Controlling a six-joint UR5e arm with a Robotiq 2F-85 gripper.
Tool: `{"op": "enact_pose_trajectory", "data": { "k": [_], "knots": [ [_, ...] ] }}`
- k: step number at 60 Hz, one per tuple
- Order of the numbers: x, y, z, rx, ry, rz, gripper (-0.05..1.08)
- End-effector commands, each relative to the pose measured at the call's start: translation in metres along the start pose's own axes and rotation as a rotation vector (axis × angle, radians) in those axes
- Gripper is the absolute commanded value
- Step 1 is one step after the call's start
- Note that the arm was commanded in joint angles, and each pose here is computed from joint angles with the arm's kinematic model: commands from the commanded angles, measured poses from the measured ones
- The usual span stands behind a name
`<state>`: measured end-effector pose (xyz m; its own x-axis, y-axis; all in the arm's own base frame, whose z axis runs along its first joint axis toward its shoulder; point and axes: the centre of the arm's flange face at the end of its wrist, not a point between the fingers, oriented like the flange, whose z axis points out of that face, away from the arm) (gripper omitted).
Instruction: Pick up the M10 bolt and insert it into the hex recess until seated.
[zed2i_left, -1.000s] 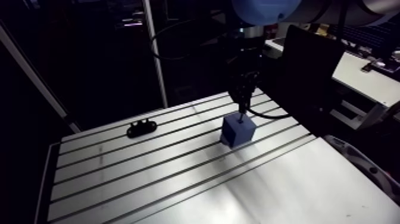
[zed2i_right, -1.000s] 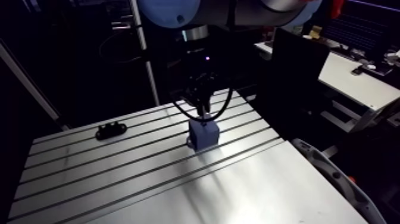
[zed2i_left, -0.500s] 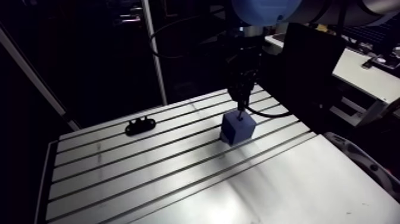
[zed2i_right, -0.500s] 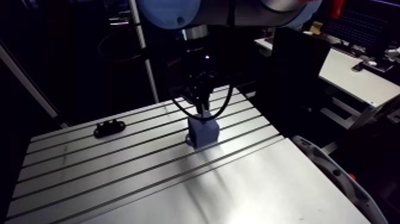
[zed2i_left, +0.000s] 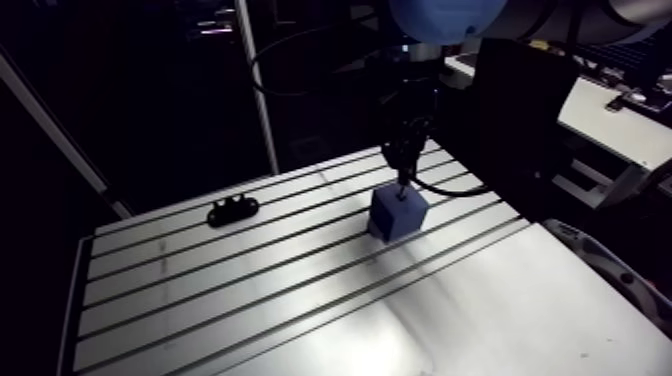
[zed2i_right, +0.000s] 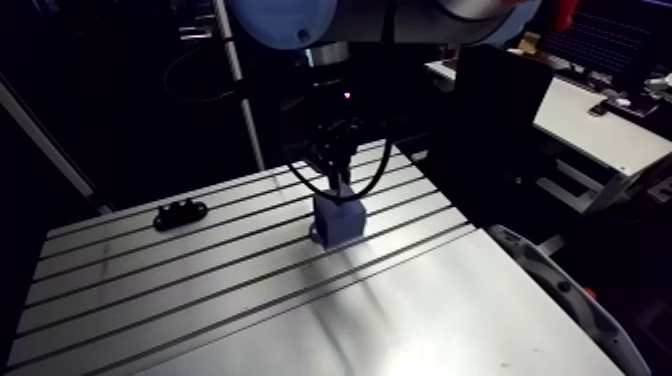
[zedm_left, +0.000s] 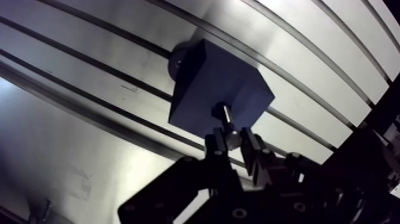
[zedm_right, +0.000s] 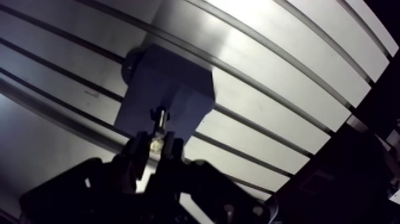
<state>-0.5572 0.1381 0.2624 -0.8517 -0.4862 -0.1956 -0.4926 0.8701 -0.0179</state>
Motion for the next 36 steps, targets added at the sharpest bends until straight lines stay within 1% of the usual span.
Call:
{"op": "enact_pose_trajectory", "data": {
  "k": [1,36],
  "knots": [
    [-0.0007,0.0009,0.0005,0.001,0.000,0.002,1.01],
    [-0.0005,-0.0008,0.0025,0.005,-0.003,0.000,1.01]
  ]
}}
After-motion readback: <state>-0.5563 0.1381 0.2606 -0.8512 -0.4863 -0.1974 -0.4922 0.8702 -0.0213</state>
